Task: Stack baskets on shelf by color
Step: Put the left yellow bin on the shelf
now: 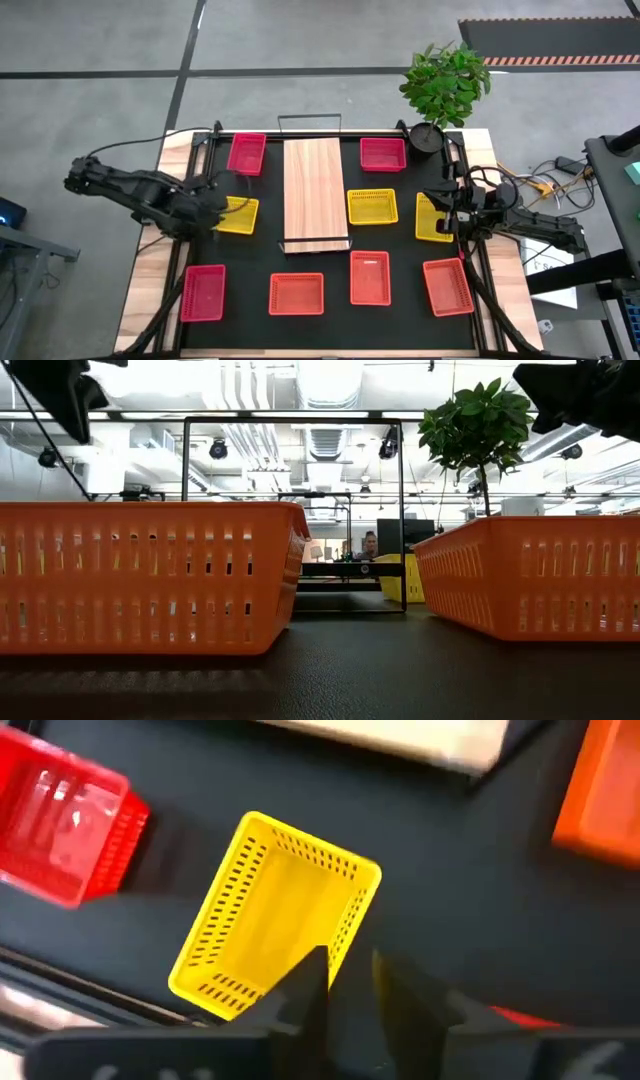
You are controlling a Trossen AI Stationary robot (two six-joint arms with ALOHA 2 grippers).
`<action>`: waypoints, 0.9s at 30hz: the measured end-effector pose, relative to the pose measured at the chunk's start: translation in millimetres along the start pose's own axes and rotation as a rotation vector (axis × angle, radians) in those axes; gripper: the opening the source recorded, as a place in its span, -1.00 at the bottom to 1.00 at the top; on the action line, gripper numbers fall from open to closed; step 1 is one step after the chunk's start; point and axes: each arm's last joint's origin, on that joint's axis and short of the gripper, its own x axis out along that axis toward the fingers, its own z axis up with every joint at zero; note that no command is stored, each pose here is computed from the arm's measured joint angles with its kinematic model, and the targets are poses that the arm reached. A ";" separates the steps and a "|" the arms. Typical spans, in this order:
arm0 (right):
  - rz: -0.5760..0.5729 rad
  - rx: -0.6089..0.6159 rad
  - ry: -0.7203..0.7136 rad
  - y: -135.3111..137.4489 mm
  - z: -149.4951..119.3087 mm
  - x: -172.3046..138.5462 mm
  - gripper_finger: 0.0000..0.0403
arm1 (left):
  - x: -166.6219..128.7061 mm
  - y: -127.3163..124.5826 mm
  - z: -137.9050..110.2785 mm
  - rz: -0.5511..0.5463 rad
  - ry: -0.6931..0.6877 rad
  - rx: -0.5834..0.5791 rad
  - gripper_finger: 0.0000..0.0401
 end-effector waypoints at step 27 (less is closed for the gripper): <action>0.007 0.030 0.008 0.3 -0.7 0.0 -0.47 | 134.1 -35.5 -10.5 0.167 0.428 0.452 -0.18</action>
